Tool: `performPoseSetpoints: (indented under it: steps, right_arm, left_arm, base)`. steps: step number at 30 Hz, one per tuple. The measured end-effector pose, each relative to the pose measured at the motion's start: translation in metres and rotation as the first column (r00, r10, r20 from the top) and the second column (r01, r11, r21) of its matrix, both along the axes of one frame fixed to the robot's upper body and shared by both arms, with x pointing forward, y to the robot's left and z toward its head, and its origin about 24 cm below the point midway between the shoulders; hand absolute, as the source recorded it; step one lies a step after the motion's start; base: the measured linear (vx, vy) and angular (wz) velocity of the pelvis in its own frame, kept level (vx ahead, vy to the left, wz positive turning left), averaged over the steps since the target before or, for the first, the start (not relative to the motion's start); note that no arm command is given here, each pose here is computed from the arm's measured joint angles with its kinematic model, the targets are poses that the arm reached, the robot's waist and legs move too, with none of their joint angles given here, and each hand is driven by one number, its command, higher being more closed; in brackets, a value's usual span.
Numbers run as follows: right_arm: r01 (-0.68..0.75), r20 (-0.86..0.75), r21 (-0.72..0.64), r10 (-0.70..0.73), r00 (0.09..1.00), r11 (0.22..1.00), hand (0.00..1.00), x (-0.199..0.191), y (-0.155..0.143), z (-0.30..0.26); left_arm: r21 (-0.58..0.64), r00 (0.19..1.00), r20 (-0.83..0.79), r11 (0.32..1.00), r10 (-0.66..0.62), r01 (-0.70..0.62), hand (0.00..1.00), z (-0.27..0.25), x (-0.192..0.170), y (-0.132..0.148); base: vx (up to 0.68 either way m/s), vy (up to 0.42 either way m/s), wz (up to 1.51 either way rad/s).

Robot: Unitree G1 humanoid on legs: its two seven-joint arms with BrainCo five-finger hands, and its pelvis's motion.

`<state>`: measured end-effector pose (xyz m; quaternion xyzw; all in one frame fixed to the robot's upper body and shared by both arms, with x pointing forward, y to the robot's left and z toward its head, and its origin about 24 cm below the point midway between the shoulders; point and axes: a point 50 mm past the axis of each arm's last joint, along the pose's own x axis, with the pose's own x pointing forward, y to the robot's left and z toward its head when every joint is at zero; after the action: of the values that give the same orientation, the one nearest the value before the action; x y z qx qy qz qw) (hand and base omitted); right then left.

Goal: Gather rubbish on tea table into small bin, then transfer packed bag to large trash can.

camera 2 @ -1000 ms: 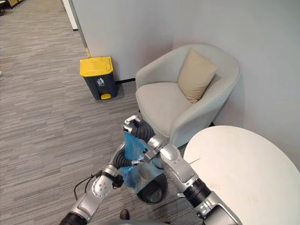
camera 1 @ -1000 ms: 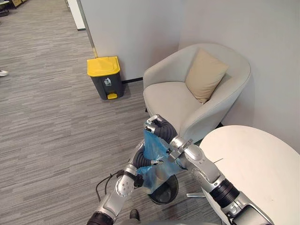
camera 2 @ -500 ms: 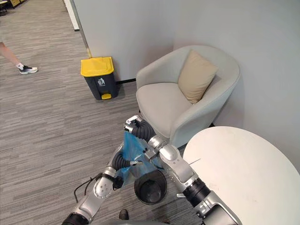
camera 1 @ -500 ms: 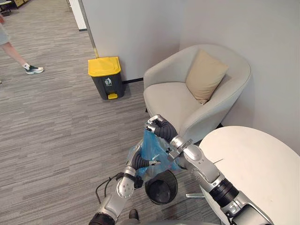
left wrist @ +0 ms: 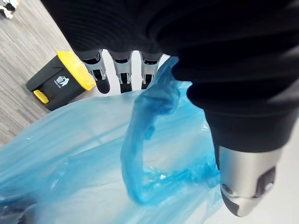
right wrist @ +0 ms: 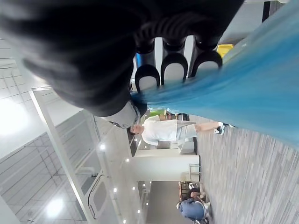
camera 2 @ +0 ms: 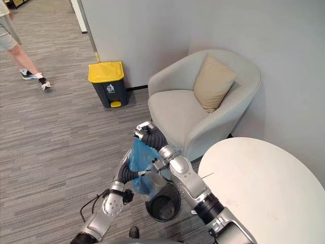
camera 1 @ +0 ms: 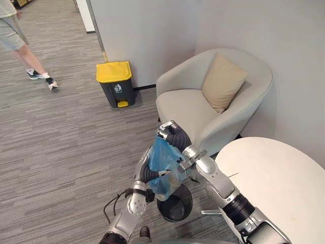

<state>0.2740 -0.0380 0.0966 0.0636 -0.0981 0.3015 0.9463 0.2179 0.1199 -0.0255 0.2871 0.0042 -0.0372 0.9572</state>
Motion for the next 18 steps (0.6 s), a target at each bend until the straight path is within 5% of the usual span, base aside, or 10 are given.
performPoseSetpoints:
  steps: [18]
  right_arm:
    - [0.101, -0.043, -0.009, -0.101, 0.994, 0.995, 1.00, 0.010, -0.009, -0.011]
  left_arm:
    - [-0.004, 0.995, -0.071, 0.997, -0.072, 0.072, 0.00, -0.011, -0.007, -0.012]
  base:
    - [0.00, 0.001, 0.00]
